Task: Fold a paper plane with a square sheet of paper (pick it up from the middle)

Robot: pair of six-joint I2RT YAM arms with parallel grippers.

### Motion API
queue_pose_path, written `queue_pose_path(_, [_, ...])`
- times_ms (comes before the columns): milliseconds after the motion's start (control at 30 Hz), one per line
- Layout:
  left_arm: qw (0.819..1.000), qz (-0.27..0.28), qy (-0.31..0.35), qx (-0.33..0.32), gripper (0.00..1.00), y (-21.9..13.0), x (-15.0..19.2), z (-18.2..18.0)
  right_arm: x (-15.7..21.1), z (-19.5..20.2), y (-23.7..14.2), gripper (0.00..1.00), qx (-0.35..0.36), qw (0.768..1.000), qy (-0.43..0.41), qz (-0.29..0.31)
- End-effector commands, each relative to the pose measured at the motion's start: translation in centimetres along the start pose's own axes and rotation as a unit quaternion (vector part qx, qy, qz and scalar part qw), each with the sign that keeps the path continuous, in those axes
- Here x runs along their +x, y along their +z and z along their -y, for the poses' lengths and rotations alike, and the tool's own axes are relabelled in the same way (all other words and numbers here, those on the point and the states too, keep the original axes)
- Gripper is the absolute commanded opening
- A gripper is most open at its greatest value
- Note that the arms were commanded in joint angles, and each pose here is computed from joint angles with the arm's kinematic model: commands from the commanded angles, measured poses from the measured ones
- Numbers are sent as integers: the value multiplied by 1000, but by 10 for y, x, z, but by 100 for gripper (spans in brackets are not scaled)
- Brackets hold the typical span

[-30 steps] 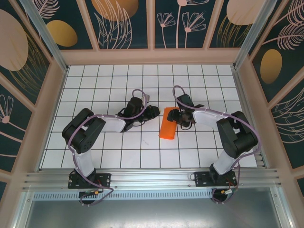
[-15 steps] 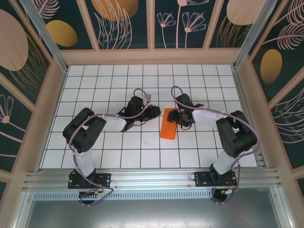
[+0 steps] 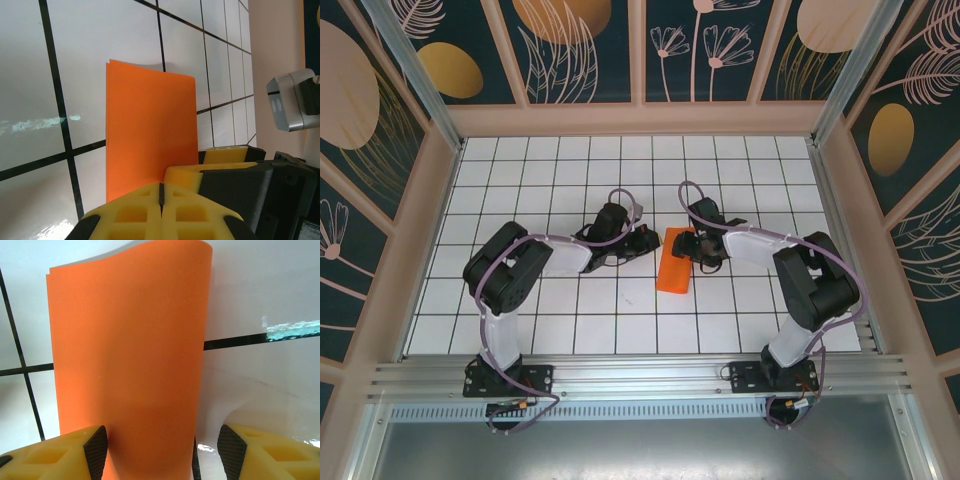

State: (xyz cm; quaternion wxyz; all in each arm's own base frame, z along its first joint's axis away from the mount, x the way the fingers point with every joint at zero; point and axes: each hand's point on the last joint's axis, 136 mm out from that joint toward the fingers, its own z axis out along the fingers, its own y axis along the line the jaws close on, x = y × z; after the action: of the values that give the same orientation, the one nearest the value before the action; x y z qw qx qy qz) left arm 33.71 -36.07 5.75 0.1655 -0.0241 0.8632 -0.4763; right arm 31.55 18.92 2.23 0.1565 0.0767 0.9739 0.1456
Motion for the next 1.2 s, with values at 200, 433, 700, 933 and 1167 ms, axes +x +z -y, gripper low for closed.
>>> queue_pose_path(200, [998, -57, 3, -18, 0, 24, 15, -4, 15, 20, 14, 65, 39, 999, 7, -21])
queue_pose_path(433, [994, -75, 12, -77, 0, 34, 20, -22, 18, 20, 15, 65, 36, 999, 11, -23])
queue_pose_path(700, [990, -76, 20, -117, 0, 35, 19, -35, 19, 19, 17, 65, 31, 999, 14, -24])
queue_pose_path(933, [986, -93, 23, -137, 0, 39, 28, -48, 18, 12, 17, 66, 20, 999, 15, -25])
queue_pose_path(1167, [984, -102, 24, -146, 0, 37, 35, -57, -12, -12, -23, 68, -34, 999, 22, 24])
